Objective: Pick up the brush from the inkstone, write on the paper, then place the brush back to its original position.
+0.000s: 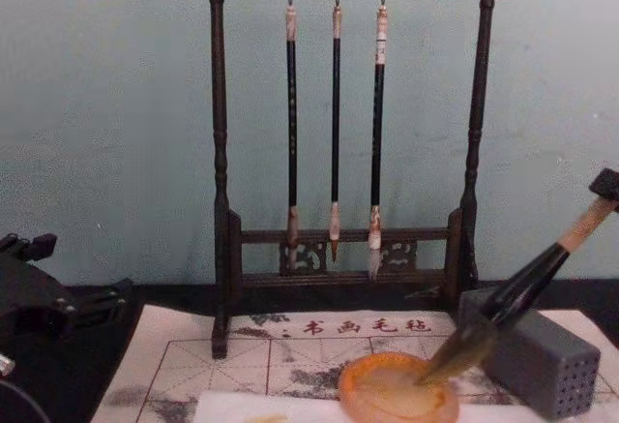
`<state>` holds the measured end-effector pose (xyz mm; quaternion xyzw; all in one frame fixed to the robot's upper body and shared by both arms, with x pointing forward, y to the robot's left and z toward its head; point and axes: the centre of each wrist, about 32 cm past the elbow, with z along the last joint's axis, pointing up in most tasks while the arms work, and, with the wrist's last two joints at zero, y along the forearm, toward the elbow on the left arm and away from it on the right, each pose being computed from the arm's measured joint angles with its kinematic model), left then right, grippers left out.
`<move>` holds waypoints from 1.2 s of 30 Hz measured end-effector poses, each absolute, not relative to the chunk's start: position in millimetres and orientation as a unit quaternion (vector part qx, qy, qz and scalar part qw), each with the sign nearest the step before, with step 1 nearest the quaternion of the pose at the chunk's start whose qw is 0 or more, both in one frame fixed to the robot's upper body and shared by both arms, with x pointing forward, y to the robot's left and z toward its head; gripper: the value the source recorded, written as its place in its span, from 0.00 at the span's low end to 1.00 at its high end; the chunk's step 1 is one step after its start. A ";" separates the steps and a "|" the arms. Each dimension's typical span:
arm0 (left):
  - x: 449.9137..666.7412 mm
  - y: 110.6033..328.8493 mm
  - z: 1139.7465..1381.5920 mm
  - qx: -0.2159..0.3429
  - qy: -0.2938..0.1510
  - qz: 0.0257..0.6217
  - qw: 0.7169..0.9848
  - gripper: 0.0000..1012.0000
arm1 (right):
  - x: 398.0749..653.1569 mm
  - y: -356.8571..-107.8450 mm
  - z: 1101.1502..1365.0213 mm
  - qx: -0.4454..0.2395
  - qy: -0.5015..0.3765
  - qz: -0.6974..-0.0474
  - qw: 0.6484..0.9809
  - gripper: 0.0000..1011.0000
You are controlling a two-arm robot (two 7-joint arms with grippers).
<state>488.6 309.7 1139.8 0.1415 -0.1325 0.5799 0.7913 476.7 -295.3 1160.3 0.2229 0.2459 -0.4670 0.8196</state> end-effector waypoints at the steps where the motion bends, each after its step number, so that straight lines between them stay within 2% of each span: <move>1: 488.6 309.7 1139.8 0.142 -0.132 0.580 0.791 0.99 | 477.6 -294.6 1160.0 0.223 0.245 -0.468 0.819 0.19; 26: 488.6 309.7 1139.8 0.141 -0.132 0.580 0.791 0.99 | 501.3 -272.4 1163.2 0.215 0.227 -0.488 0.815 0.19; 36: 488.6 309.7 1139.8 0.141 -0.132 0.580 0.791 0.99 | 508.5 -264.2 1155.3 0.206 0.235 -0.499 0.808 0.19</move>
